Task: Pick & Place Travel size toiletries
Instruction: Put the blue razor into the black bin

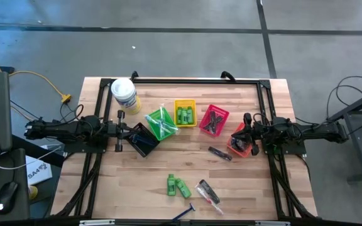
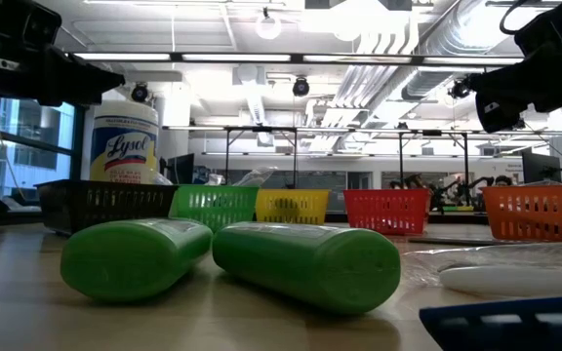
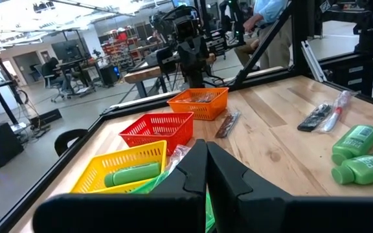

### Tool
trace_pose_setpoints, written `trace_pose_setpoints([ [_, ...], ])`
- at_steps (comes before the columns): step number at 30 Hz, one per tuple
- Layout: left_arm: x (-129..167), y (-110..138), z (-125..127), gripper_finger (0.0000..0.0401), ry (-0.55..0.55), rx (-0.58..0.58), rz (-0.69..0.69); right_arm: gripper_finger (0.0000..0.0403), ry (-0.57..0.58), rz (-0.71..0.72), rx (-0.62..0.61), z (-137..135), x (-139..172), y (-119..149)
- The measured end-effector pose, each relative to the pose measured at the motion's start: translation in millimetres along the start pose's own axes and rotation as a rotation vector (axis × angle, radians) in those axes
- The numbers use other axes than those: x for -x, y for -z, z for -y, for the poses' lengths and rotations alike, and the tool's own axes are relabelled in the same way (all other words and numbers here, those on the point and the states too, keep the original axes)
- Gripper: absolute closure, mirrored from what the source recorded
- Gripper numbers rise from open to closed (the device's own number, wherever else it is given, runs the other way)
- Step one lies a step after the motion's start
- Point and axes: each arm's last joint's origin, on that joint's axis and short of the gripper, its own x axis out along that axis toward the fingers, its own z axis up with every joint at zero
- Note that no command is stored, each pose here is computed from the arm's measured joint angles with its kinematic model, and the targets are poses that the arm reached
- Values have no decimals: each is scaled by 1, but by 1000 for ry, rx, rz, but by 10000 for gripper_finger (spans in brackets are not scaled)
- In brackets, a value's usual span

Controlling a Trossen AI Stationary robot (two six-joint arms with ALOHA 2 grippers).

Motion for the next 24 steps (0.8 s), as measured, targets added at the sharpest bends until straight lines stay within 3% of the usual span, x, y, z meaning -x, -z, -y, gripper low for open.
trace_pose_setpoints([
  [8, 1, -7, 0, 401, 57, 76, 44, 398, 29, 23, -35, 1, 0, -2],
  [24, 2, -11, 0, 401, 74, 85, 46, 398, 44, 22, -40, 1, 0, -2],
])
